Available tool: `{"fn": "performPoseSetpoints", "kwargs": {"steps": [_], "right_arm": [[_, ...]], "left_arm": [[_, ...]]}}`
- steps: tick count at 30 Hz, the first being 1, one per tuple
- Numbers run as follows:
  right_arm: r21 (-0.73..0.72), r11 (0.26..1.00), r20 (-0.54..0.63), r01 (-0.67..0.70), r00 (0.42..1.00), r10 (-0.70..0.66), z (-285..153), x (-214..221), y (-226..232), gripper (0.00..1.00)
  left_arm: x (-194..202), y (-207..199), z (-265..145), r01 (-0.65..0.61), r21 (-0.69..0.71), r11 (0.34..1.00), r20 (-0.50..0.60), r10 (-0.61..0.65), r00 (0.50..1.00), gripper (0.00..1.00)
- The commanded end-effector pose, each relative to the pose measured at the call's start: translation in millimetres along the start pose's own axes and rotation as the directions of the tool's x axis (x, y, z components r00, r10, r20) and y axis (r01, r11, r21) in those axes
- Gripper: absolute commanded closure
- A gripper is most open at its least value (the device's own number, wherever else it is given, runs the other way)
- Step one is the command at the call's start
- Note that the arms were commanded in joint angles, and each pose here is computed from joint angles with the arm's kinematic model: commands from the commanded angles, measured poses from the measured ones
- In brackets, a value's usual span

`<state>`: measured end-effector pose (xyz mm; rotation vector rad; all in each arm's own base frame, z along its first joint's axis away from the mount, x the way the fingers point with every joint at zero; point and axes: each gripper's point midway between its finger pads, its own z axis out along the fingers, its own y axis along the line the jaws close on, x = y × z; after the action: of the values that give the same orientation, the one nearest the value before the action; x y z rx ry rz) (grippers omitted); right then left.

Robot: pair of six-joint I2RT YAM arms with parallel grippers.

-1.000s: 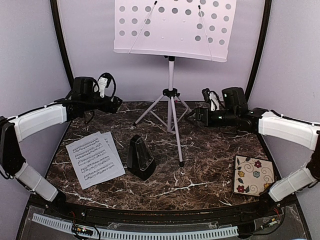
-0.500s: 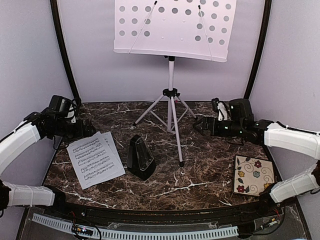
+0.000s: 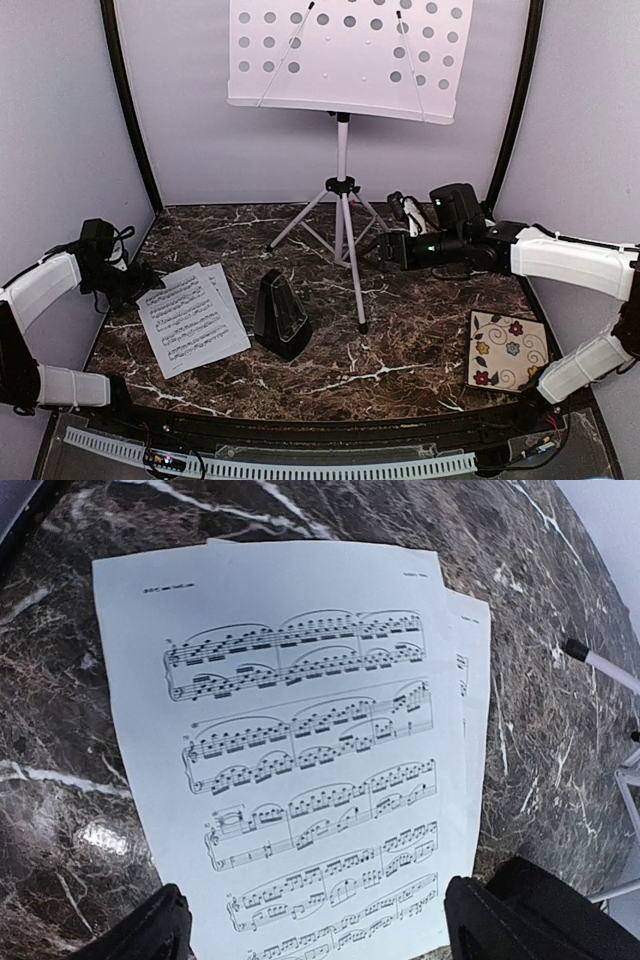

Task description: Set up the instrument practice props

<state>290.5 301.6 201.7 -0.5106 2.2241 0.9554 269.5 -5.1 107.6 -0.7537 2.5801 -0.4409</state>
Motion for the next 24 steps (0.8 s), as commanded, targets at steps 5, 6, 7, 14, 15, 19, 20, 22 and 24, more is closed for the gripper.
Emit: {"fn": "performPoseSetpoints", "kwargs": {"steps": [5,6,7,14,15,19,20,22,24], "right_arm": [[-0.083,0.991,-0.055,0.103,0.993,-0.107,10,-3,46,0.01],[-0.088,0.99,-0.062,0.109,0.992,-0.114,12,-3,50,0.01],[-0.091,0.989,-0.067,0.114,0.99,-0.121,14,-4,53,0.01],[-0.121,0.983,-0.082,0.135,0.986,-0.146,23,-7,69,0.03],[-0.122,0.983,-0.08,0.135,0.986,-0.145,24,-8,69,0.03],[-0.138,0.981,-0.078,0.136,0.986,-0.147,26,-11,72,0.03],[-0.138,0.981,-0.078,0.136,0.986,-0.147,27,-11,72,0.03],[-0.139,0.981,-0.076,0.136,0.986,-0.148,27,-12,73,0.04],[-0.139,0.981,-0.073,0.137,0.986,-0.148,27,-13,73,0.04]], "left_arm": [[-39,19,10,0.083,0.151,0.985,0.108,-0.1,0.989,0.14],[-43,21,11,0.083,0.155,0.984,0.114,-0.102,0.988,0.15],[-47,26,14,0.084,0.149,0.985,0.118,-0.102,0.988,0.16],[-57,65,29,0.122,0.085,0.989,0.114,-0.132,0.985,0.22],[-58,66,33,0.116,0.086,0.99,0.108,-0.125,0.986,0.23],[-59,77,46,0.115,0.07,0.991,0.092,-0.121,0.988,0.28],[-60,78,49,0.116,0.076,0.99,0.088,-0.123,0.989,0.29],[-62,78,54,0.109,0.083,0.991,0.083,-0.116,0.99,0.34],[-63,80,58,0.104,0.082,0.991,0.091,-0.111,0.99,0.39]]}}
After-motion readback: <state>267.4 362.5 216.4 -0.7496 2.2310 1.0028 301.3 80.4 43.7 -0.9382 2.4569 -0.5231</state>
